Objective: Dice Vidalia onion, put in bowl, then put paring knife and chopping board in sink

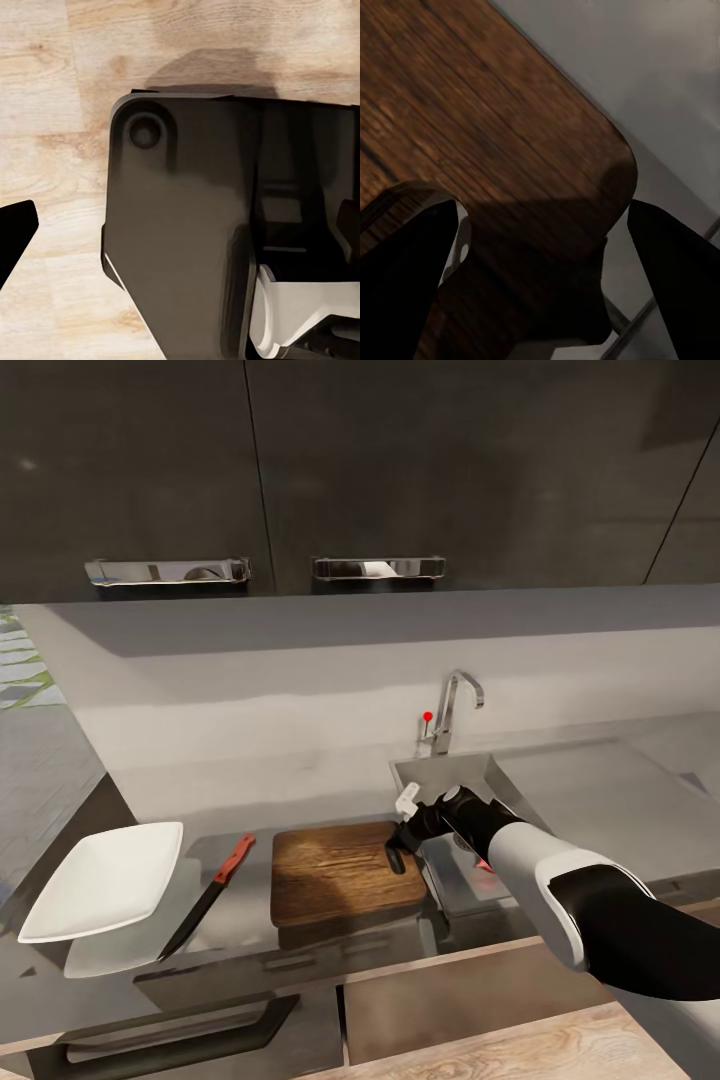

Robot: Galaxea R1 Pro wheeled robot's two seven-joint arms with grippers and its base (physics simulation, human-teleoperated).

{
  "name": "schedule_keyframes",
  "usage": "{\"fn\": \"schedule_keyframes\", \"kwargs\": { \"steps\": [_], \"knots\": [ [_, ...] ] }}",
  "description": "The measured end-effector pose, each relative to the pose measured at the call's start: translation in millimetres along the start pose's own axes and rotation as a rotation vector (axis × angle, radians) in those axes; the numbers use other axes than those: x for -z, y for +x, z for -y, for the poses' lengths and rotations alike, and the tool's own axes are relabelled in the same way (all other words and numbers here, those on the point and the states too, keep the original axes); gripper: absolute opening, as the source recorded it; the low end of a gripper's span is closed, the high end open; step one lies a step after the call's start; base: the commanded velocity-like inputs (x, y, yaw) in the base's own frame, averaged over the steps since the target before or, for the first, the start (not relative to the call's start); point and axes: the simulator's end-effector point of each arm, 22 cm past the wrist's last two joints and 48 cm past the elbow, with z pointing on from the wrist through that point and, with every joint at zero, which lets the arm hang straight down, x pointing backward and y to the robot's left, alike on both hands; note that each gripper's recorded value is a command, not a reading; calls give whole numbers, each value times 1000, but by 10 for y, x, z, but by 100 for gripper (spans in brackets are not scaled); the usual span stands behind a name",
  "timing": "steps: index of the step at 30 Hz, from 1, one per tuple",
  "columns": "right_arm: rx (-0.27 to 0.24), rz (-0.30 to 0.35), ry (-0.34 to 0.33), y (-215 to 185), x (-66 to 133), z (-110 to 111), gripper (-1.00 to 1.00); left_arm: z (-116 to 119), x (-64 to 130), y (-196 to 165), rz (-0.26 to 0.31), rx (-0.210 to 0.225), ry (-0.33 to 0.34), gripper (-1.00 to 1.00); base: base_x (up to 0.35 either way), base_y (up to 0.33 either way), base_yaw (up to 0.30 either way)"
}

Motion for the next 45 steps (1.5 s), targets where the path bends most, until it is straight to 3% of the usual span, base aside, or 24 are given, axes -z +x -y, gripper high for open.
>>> {"fn": "schedule_keyframes", "kwargs": {
  "steps": [7, 8, 35, 45],
  "knots": [
    [0, 0, 0, 1, 0, 1, -100, 0, 1, 3, 0, 0, 0, 100, 0, 0, 0],
    [0, 0, 0, 0, 1, 1, 100, 2, 1, 3, 0, 0, 1, 100, 0, 0, 0],
    [12, 16, 5, -69, 14, 17, 100, -2, 1, 1, 0, 0, 0, 100, 0, 0, 0],
    [32, 73, 69, -505, 206, 233, 100, -4, 1, -4, 1, 0, 0, 100, 0, 0, 0]
  ]
}}
